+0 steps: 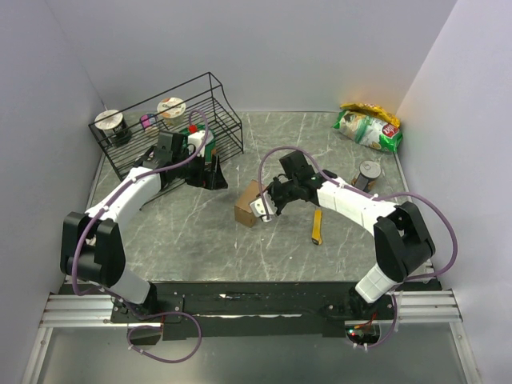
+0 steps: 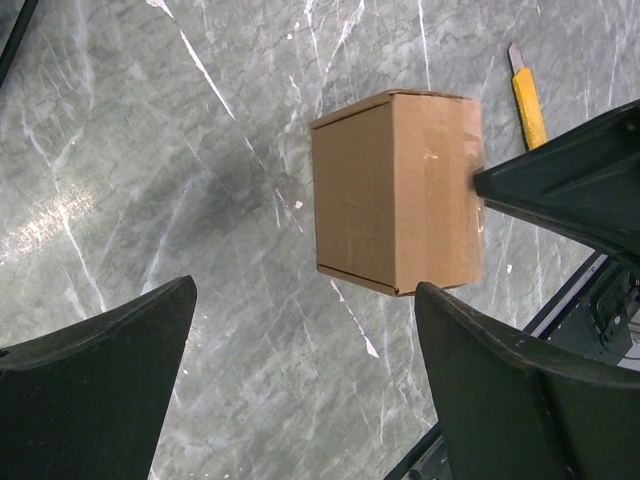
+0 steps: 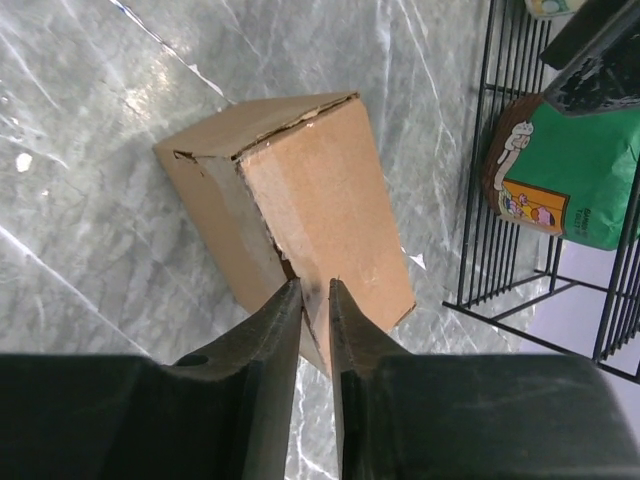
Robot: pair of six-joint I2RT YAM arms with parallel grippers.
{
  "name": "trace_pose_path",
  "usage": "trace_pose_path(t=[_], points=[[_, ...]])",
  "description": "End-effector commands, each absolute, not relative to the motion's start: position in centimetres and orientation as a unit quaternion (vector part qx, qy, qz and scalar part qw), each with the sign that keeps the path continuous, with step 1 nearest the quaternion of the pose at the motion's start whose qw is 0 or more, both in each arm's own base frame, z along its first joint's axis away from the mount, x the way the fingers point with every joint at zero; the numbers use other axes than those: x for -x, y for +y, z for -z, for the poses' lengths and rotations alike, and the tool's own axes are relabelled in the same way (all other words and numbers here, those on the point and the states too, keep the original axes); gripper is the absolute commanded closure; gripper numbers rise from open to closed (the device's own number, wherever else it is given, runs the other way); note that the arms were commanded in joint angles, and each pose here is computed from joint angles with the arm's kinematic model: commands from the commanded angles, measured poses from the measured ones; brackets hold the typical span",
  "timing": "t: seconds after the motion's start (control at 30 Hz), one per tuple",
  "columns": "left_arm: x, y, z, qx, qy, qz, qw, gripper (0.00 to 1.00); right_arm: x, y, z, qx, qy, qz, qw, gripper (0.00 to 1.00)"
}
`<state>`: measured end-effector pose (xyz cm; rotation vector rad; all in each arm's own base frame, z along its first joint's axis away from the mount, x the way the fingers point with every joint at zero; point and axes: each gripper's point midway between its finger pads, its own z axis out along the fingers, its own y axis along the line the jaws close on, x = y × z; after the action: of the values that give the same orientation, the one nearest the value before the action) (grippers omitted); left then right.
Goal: Unpack the express box
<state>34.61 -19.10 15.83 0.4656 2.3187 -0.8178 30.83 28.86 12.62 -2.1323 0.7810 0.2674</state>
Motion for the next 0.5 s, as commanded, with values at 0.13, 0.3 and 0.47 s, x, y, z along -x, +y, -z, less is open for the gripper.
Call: trace_pose_path(t=[0.13,0.3,0.47], points=[[-35.0,-19.4,-16.1,-0.176,0.873,0.323,0.320,0.03,-31.5,29.4,-12.3,0.863,0.277,-0.084,0.415,0.81],[-35.0,-19.4,-16.1,-0.177,0.873,0.323,0.319,0.03,-31.1,29.5,-12.1,0.863,0.268,-0.084,0.421,0.95],[-35.2,-19.1,-16.0,-0.178,0.875,0.313,0.323,0.04,-31.9,29.9,-13.9,0.845,0.296,-0.084,0.437,1.00]])
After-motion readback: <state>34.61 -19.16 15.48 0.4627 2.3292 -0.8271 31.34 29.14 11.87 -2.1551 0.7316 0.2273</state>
